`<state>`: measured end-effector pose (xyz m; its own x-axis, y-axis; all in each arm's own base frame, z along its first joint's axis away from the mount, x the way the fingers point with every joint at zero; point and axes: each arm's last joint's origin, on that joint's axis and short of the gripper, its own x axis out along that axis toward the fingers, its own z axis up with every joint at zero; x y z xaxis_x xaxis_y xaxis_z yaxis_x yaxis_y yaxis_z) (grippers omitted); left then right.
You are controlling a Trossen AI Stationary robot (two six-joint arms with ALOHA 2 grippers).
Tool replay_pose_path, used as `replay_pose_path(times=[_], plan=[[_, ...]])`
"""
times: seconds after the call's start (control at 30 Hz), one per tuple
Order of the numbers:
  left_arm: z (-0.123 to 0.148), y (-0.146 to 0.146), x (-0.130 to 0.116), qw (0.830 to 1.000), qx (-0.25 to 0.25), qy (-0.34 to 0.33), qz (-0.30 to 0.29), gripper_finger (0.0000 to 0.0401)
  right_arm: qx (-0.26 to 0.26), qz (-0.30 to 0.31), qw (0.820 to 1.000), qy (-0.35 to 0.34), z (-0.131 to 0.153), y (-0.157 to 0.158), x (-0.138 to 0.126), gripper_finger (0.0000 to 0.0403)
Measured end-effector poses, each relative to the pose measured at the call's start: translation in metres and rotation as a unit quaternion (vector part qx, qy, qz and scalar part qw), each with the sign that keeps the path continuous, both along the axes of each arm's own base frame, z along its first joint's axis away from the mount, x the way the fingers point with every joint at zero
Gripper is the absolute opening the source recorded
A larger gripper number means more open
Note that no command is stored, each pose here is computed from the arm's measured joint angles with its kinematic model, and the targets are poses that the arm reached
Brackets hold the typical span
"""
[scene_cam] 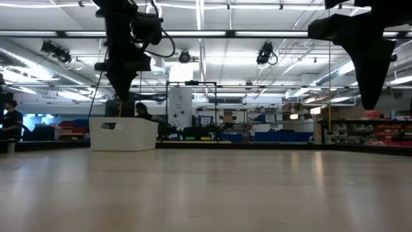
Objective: Pick and place USB-C Cables
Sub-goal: Put the blue charger cable into the white bin, then put the white charger cable into the white bin
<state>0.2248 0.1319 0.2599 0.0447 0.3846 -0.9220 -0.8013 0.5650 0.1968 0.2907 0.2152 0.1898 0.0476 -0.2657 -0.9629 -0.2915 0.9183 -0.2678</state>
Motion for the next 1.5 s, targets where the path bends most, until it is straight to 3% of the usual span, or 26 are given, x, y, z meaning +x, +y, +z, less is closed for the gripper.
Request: replay_pose_path(times=[0.17,0.37,0.7,1.0,1.5], plan=[[-0.012,0.024,-0.021,0.997,-0.034,-0.003,0.067,0.0029,-0.004,-0.012,1.000,-0.005,0.000,-0.002,0.001,0.0185],[-0.030,0.037,-0.033,0.992,-0.076,-0.037,0.095,0.0033,-0.010,-0.015,1.000,-0.011,0.000,-0.002,0.001,0.0184],[-0.058,0.034,-0.040,0.993,-0.083,-0.027,0.085,0.0034,-0.010,-0.029,0.999,-0.014,0.000,-0.004,0.003,0.0180],[-0.063,0.035,-0.041,0.995,-0.077,-0.024,0.055,0.0041,-0.006,-0.049,0.999,-0.018,0.000,-0.004,0.002,0.0179],[-0.063,0.033,-0.037,0.996,-0.077,-0.030,0.034,0.0129,-0.005,-0.059,0.998,-0.020,0.000,-0.003,0.002,0.0179]])
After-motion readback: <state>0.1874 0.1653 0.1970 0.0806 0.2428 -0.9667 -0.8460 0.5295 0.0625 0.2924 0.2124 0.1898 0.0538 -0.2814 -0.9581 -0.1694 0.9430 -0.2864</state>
